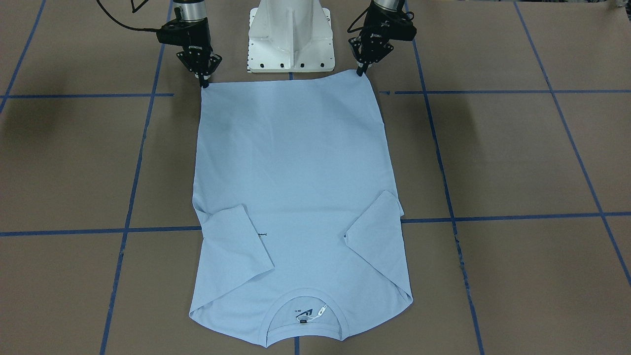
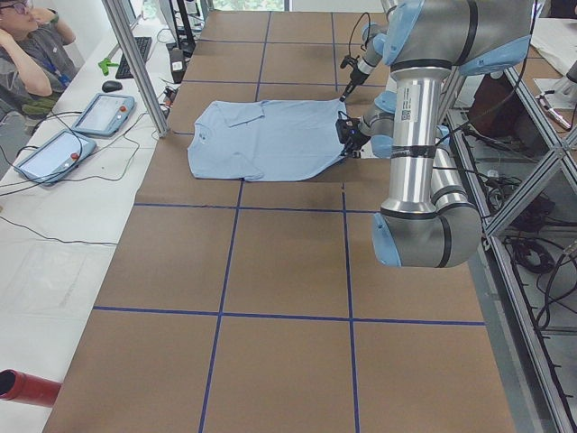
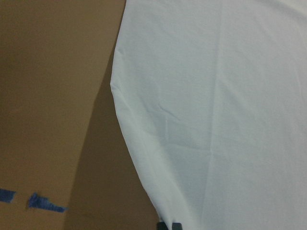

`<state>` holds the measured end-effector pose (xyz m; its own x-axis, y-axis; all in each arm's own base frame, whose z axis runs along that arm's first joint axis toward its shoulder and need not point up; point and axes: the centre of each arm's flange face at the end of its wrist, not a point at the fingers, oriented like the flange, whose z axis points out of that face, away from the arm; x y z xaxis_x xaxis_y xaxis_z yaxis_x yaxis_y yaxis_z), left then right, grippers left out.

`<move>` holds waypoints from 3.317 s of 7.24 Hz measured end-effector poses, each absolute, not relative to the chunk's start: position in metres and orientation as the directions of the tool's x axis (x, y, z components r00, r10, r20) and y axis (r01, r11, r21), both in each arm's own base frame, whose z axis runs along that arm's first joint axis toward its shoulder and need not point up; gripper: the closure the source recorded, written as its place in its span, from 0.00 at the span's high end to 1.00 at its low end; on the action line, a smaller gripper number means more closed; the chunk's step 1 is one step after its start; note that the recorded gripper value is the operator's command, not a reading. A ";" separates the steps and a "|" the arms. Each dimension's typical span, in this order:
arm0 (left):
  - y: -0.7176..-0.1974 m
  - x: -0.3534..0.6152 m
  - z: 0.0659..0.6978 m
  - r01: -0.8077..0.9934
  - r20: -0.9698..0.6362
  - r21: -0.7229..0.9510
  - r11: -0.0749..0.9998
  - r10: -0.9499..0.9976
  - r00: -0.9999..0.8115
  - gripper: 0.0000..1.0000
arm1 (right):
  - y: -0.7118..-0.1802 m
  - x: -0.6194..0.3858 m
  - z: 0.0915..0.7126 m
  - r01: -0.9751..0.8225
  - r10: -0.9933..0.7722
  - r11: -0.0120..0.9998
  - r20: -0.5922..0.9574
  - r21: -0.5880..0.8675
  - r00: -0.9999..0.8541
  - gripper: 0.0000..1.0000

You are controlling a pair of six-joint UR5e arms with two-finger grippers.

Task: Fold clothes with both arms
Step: 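Lift the hem with both grippers and fold it toward the collar, then lower the hem near the collar and open both grippers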

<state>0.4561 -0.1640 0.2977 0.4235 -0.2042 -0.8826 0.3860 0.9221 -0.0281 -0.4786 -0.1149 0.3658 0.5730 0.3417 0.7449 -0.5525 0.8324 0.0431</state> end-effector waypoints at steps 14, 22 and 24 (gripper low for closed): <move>-0.397 0.352 0.159 0.314 -0.793 0.268 0.911 0.023 0.609 0.00 | -0.428 -0.339 0.178 -0.488 0.250 0.858 0.702 0.158 0.667 0.00; -0.591 0.491 0.291 0.344 -0.678 0.339 0.876 -0.026 0.735 0.00 | -0.585 -0.453 0.320 -0.495 0.286 0.847 0.619 0.193 0.731 0.00; -0.603 0.490 0.301 0.328 -0.662 0.372 0.868 0.000 0.749 0.00 | -0.582 -0.463 0.324 -0.488 0.279 0.849 0.613 0.201 0.739 0.00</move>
<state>0.4902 -0.6034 0.3009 0.7492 0.0001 -0.6623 0.3284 0.8684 0.3716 -0.4630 -0.5817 0.3241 0.7387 0.2794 0.6134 -0.4880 0.8494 0.2007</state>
